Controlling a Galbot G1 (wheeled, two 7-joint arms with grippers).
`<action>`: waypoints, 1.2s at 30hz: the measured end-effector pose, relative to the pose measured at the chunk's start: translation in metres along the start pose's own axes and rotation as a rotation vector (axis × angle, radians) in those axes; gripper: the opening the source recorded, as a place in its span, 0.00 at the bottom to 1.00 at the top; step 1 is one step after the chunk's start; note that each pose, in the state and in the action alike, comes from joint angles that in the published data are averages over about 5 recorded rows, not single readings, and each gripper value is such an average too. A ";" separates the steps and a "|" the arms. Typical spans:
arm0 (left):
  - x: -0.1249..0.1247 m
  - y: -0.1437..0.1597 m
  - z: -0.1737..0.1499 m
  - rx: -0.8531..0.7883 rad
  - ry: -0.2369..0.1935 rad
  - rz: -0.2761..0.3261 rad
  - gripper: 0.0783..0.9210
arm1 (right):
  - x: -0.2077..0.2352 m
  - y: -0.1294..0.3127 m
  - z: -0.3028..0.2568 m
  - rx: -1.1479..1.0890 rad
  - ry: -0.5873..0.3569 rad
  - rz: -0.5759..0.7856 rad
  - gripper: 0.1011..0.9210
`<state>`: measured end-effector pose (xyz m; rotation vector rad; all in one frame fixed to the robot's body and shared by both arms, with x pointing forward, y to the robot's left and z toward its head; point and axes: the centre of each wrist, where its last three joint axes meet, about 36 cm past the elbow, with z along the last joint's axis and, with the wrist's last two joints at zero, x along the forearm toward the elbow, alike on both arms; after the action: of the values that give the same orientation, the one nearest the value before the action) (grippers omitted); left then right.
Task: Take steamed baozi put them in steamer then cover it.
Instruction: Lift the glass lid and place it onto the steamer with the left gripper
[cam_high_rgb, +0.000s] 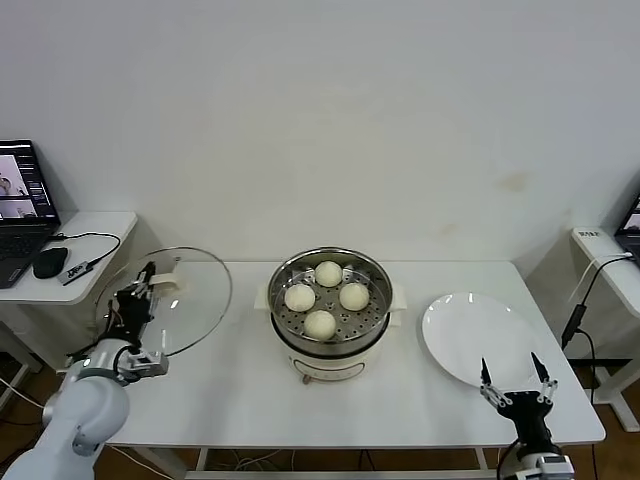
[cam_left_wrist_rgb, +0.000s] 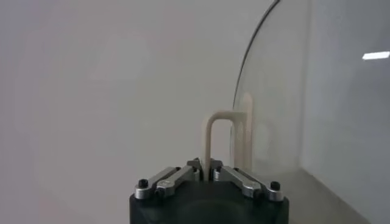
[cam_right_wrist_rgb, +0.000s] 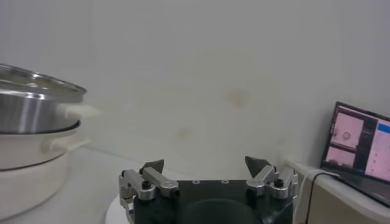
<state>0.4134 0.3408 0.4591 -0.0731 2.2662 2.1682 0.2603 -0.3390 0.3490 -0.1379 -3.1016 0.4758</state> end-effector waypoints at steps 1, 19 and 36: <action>0.000 0.001 -0.007 0.010 -0.009 0.004 0.08 | 0.000 0.001 -0.001 0.003 0.001 -0.002 0.88; -0.024 0.001 -0.155 0.052 -0.115 0.065 0.08 | 0.003 0.022 -0.009 0.068 0.006 -0.029 0.88; -0.050 -0.008 -0.254 -0.023 -0.114 0.087 0.08 | 0.003 0.039 -0.002 0.089 0.019 -0.055 0.88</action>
<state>0.4715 0.0883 0.4643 0.1478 2.2222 2.1782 0.2604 -0.3011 0.3390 -0.0559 -3.0494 0.6057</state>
